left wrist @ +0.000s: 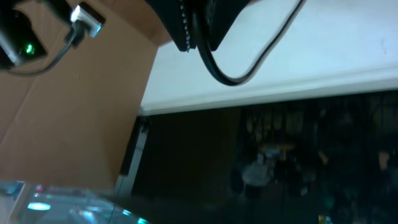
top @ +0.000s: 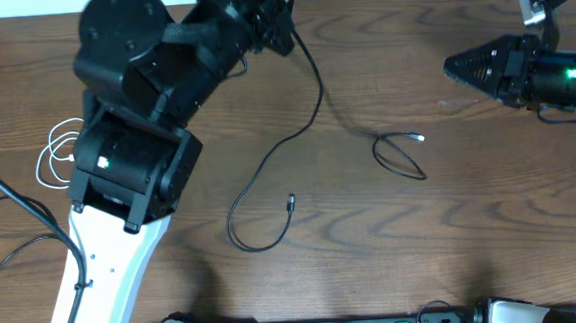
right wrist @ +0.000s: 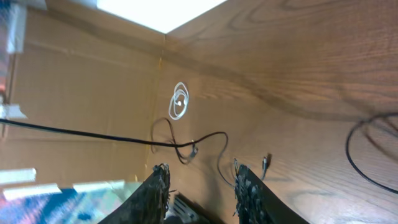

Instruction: Untangle cables

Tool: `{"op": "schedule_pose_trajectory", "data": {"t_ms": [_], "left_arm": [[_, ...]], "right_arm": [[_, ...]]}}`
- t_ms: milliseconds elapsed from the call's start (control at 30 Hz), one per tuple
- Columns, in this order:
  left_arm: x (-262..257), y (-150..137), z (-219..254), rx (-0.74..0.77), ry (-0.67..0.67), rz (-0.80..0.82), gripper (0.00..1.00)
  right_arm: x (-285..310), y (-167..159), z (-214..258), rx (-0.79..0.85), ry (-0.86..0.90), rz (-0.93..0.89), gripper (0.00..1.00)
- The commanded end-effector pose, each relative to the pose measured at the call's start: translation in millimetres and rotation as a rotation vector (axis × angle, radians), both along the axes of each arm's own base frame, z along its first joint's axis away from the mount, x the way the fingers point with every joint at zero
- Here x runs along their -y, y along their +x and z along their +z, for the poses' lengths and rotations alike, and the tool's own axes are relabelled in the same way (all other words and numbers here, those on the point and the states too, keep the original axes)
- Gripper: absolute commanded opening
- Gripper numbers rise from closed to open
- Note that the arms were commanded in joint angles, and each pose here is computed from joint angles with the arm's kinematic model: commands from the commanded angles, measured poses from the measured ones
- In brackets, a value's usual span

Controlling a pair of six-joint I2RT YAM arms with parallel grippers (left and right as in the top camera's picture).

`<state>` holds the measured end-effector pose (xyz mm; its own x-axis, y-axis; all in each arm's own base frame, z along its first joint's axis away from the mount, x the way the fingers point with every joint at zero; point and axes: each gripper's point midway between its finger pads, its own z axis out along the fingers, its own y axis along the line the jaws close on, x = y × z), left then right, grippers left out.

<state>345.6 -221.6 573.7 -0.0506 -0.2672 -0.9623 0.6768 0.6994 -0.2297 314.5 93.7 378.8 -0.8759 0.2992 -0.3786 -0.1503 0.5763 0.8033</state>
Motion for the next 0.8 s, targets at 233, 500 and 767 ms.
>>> {"op": "schedule_pose_trajectory", "data": {"t_ms": [233, 500, 767], "left_arm": [[-47, 65, 14, -0.054, 0.060, 0.233, 0.07], [-142, 140, -87, -0.320, 0.263, 0.585, 0.07], [-247, 184, -136, -0.452, 0.233, 0.788, 0.07]], "right_arm": [[-12, -6, -15, 0.032, -0.147, 0.060, 0.31], [-27, -10, -27, 0.026, -0.240, 0.093, 0.27], [-45, -17, -39, 0.031, -0.340, 0.137, 0.23]]}}
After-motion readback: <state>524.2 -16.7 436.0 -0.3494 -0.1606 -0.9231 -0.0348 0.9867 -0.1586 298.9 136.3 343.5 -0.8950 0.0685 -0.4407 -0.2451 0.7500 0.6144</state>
